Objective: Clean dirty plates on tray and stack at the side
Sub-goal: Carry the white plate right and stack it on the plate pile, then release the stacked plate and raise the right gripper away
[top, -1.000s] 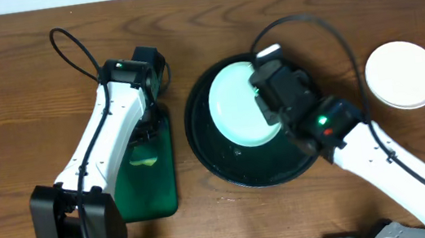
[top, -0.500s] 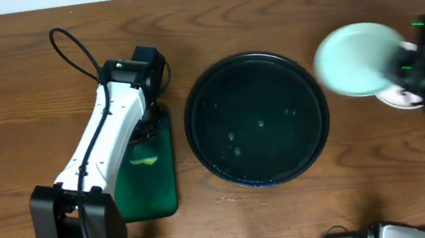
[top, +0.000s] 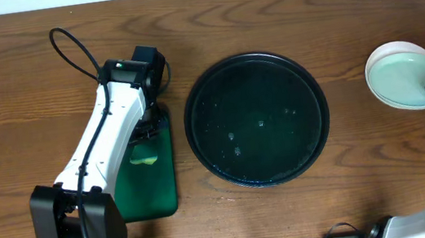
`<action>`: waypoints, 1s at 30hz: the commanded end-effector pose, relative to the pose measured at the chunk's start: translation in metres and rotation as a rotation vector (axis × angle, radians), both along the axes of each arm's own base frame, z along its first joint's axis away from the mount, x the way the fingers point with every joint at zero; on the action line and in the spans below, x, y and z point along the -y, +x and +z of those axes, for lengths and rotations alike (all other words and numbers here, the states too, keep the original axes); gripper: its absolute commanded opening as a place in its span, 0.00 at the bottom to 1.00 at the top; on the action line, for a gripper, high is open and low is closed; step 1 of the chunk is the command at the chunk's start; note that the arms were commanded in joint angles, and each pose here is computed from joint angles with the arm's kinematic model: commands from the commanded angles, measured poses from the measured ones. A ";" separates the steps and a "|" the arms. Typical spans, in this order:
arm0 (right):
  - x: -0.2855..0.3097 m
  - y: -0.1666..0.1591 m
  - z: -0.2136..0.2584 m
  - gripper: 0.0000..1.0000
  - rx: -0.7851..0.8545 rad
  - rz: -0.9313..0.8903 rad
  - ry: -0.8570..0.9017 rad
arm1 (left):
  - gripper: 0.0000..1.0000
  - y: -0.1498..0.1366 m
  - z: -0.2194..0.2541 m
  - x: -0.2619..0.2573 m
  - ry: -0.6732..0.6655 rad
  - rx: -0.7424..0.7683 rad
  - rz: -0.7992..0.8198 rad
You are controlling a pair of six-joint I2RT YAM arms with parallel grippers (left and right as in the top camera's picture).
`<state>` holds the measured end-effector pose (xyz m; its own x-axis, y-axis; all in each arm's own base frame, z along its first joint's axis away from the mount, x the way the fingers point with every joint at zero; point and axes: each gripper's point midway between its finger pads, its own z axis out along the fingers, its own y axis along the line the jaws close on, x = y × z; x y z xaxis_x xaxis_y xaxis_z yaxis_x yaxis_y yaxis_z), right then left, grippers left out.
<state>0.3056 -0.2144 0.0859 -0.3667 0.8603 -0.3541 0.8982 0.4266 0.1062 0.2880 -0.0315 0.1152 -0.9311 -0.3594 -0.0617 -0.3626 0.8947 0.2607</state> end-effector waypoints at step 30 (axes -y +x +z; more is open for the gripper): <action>-0.042 0.081 0.016 0.99 0.260 0.281 0.125 | 0.07 0.000 -0.001 -0.006 0.008 -0.003 0.012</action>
<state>0.3620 -0.1926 0.0605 -0.4302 0.8507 -0.3020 0.8025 0.5136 0.3036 0.2881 -0.0315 0.1151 -0.9309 -0.3598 -0.0621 -0.3632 0.8947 0.2600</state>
